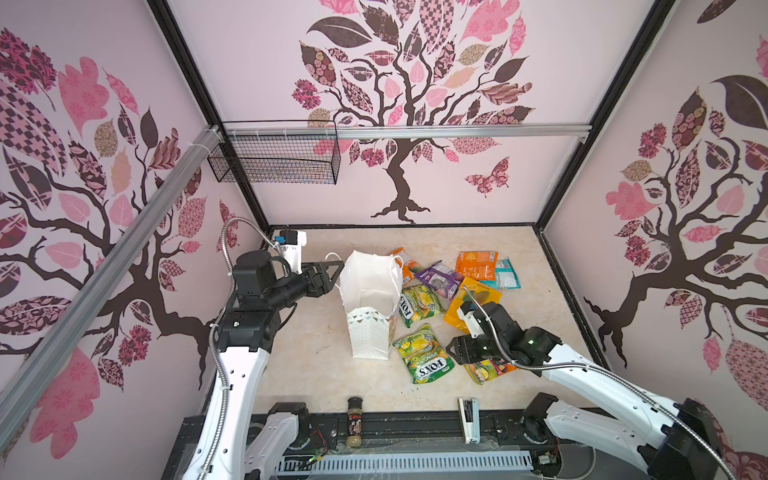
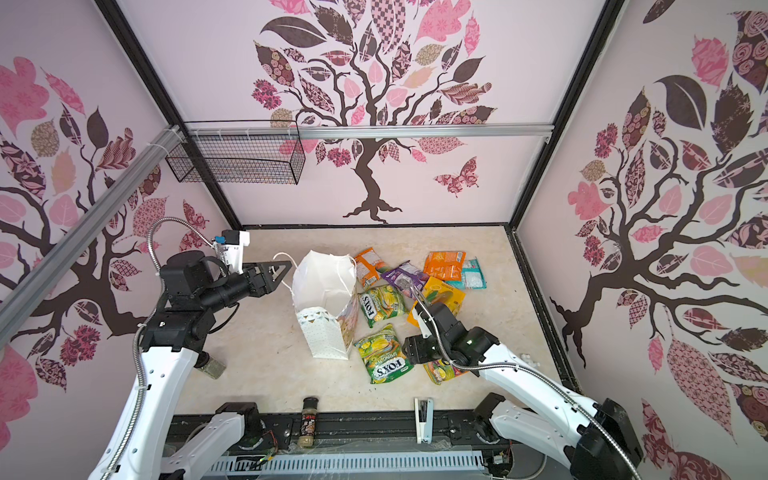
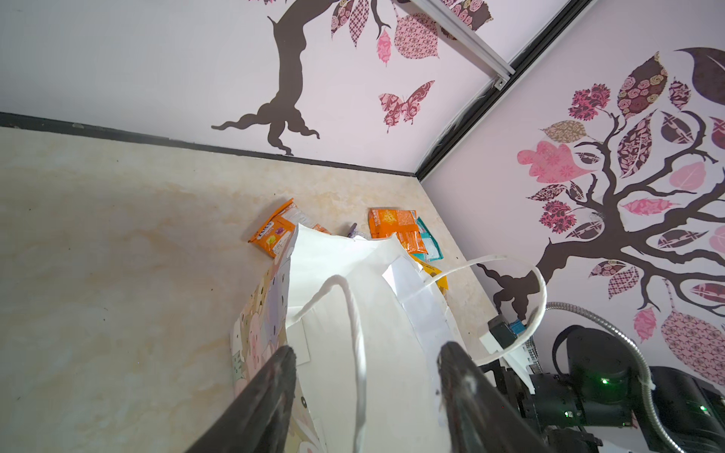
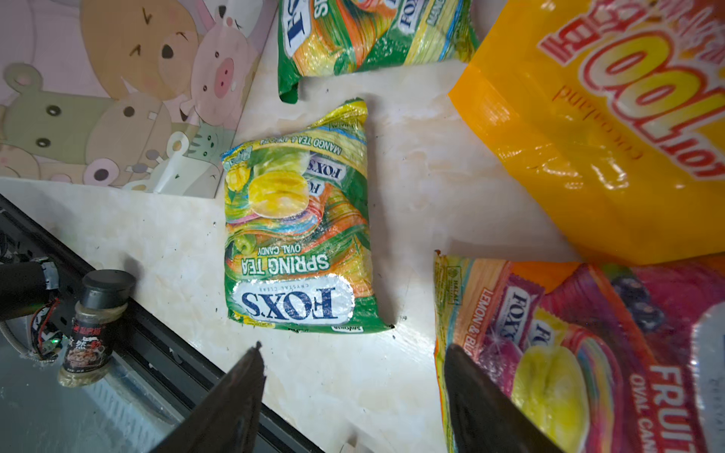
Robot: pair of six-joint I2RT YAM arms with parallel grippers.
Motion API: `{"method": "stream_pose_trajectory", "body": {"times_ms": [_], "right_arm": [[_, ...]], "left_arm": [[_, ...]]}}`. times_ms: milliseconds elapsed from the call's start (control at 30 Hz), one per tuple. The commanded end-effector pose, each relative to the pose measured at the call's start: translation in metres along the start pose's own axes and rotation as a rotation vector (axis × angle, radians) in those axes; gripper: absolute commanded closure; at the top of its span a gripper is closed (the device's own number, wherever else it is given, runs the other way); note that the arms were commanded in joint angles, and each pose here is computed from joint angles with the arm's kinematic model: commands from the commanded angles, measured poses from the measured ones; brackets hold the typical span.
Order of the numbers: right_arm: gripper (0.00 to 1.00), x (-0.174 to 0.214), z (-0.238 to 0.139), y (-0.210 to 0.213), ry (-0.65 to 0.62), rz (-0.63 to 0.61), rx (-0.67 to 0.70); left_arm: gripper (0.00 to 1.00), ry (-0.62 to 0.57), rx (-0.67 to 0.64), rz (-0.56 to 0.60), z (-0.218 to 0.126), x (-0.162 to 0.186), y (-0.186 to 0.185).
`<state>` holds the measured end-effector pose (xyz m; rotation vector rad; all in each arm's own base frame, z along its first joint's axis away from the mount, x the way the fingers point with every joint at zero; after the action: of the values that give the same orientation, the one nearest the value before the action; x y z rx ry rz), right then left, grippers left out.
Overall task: Place the snacks into the paper bag
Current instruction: 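Move left gripper to bag handle while right gripper reaches toward green packet, then lower the right gripper onto the green Fox's Spring Tea packet and close it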
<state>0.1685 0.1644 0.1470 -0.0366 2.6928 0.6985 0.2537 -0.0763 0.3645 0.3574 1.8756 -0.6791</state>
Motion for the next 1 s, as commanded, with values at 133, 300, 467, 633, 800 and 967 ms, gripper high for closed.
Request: {"method": "stream_pose_trajectory", "body": {"times_ms": [133,300,467,633,800,967], "right_arm": [[0.30,-0.003,0.014,0.002,-0.010,0.039,0.008],[0.30,-0.007,0.024,0.003,-0.010,0.020,0.008],[0.30,-0.004,0.038,0.006,0.025,0.010,-0.022],[0.31,-0.001,0.050,0.001,0.045,0.004,-0.010],[0.31,0.002,0.061,-0.004,0.054,0.001,0.001],[0.32,0.004,0.069,-0.004,0.075,-0.012,-0.008]], "left_arm": [[0.45,-0.017,0.016,0.054,0.000,-0.001,-0.003],[0.49,-0.014,0.005,0.067,-0.001,-0.001,-0.003],[0.51,-0.003,0.002,0.086,-0.003,0.001,-0.004],[0.51,0.006,-0.013,0.085,-0.003,0.004,-0.002],[0.54,0.009,0.015,0.078,0.000,0.004,-0.003],[0.58,0.009,0.012,0.077,0.000,0.004,-0.002]]}}
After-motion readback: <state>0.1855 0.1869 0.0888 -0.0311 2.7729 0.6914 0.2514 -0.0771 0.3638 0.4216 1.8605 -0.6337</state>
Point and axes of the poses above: each gripper's point midway between its finger pads, its own z axis out along the fingers, its own y axis along the line the jaws close on, x = y × z, the point moved 5 cm from there along -z, back along the fingers, and after that the axes turned 14 degrees about z, right-handed, at the moved point
